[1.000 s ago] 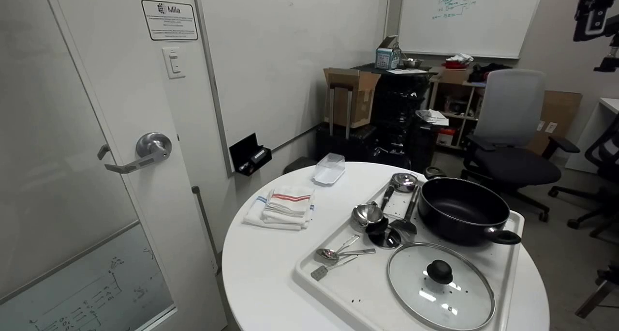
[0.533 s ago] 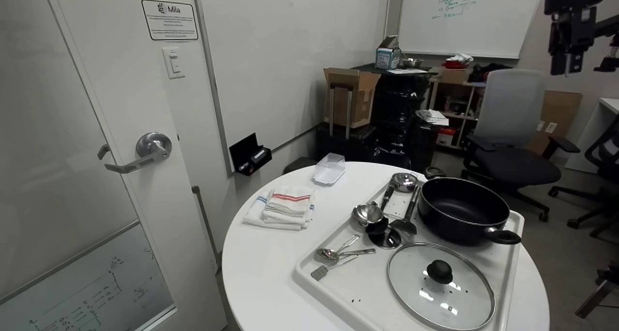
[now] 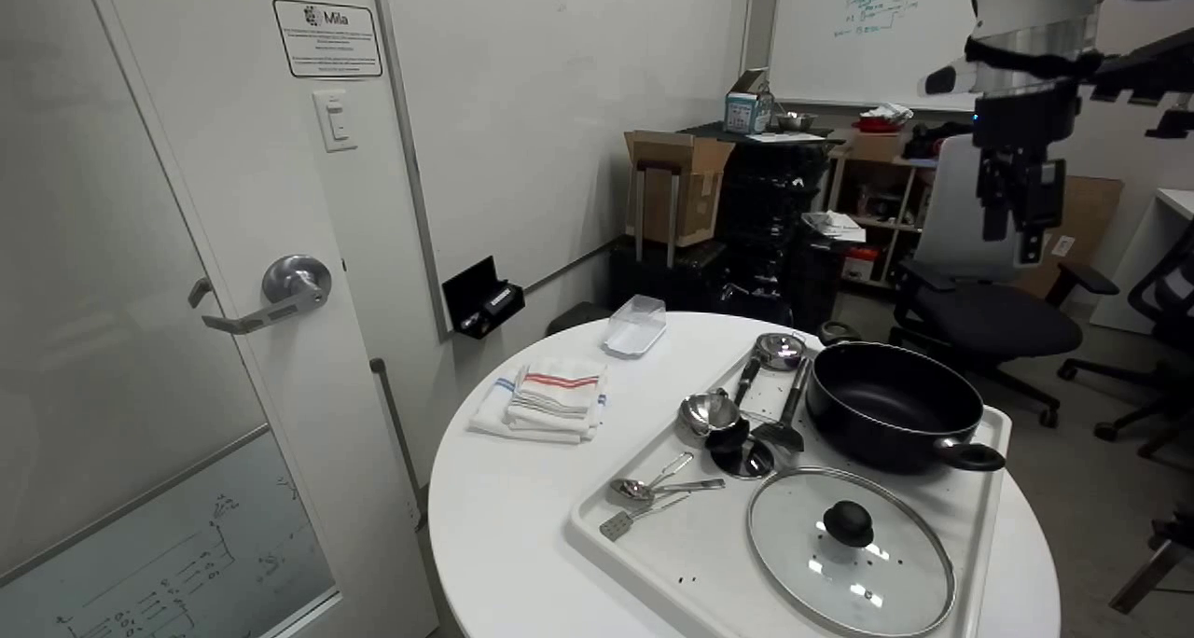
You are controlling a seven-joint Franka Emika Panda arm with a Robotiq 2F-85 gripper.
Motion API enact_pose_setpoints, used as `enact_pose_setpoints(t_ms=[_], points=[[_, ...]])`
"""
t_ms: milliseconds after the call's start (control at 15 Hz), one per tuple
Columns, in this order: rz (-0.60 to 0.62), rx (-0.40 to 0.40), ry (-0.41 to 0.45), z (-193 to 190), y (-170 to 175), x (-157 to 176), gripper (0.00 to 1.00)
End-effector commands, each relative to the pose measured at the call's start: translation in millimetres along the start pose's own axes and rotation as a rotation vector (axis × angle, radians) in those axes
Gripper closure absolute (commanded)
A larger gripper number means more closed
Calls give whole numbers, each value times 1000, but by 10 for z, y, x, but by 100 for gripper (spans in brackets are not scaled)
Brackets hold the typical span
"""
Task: Put the lid on the pot
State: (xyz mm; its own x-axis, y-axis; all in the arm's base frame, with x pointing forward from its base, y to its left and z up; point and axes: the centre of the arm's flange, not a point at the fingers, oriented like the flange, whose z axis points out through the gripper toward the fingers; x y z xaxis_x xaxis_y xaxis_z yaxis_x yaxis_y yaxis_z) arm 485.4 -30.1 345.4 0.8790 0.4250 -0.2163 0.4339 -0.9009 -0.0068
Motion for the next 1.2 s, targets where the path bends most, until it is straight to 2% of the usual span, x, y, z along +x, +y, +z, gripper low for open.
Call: enact_pose_setpoints(t_ms=[0, 533, 1133], points=[[-61, -52, 45, 462, -169, 245, 0], [-179, -48, 43, 1376, -622, 734, 0], [-266, -129, 28, 2269, -872, 1024, 0]])
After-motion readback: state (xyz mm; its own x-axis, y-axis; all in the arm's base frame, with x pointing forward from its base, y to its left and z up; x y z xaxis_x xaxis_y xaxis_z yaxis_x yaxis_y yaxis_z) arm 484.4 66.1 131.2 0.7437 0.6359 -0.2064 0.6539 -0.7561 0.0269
